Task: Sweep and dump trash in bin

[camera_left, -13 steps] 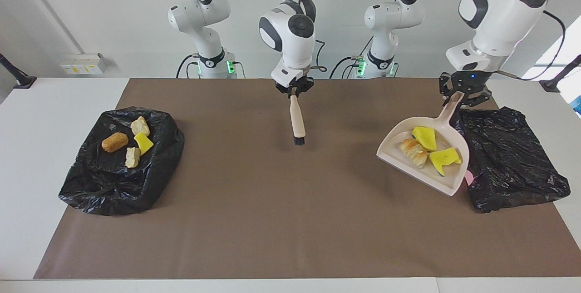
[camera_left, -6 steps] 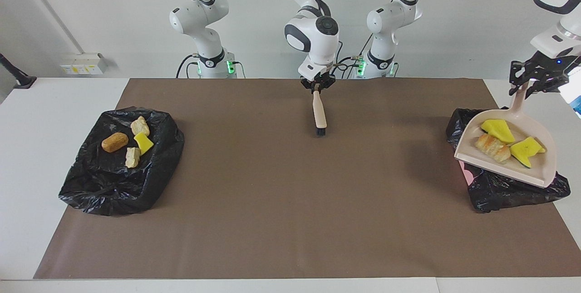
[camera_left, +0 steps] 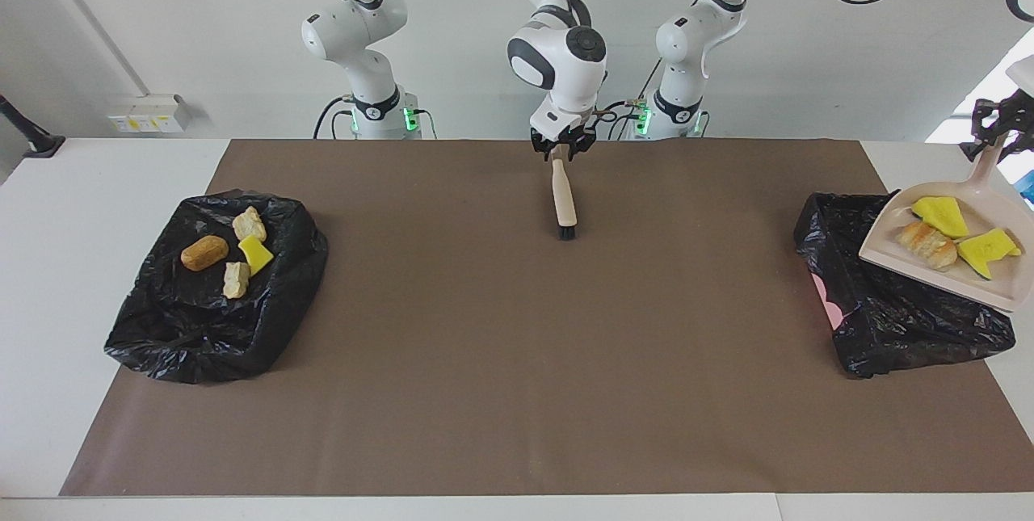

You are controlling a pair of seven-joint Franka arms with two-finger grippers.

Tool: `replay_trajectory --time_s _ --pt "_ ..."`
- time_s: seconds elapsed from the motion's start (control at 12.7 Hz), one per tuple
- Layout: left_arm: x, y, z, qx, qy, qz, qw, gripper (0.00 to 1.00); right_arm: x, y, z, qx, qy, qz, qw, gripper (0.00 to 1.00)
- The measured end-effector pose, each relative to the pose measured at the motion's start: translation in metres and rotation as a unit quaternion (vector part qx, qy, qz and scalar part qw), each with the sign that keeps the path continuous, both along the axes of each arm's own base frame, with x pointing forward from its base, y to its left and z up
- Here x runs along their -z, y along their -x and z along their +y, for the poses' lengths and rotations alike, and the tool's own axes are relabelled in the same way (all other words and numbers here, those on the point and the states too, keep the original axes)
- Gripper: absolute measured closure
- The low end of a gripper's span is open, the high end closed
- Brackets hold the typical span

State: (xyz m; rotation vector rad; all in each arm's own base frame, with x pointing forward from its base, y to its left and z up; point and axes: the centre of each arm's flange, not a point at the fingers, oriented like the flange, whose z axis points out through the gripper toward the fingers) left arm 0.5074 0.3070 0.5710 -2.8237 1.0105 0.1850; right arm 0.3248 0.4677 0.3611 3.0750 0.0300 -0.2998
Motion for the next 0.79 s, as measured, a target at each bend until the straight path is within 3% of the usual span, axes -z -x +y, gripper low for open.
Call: replay_trajectory --time_s 0.16,0.24,0.55,0.79 --pt "0.0 0.0 0.003 0.042 -0.033 0.028 0.998 0.67 -0.028 -0.018 -0.005 0.008 -0.001 -0.001 1.0 0.05" --pt "0.0 -0.001 0.002 0.061 -0.056 0.045 0.996 0.67 -0.043 -0.033 -0.015 0.007 -0.002 0.001 1.0 0.0" --pt "0.001 -0.018 -0.026 0.121 -0.123 0.093 0.981 0.67 -0.11 -0.11 -0.089 -0.028 -0.016 0.012 0.999 0.0" --pt "-0.001 -0.032 -0.052 0.164 -0.162 0.114 0.966 0.67 -0.144 -0.16 -0.148 -0.063 -0.023 -0.013 0.998 0.0"
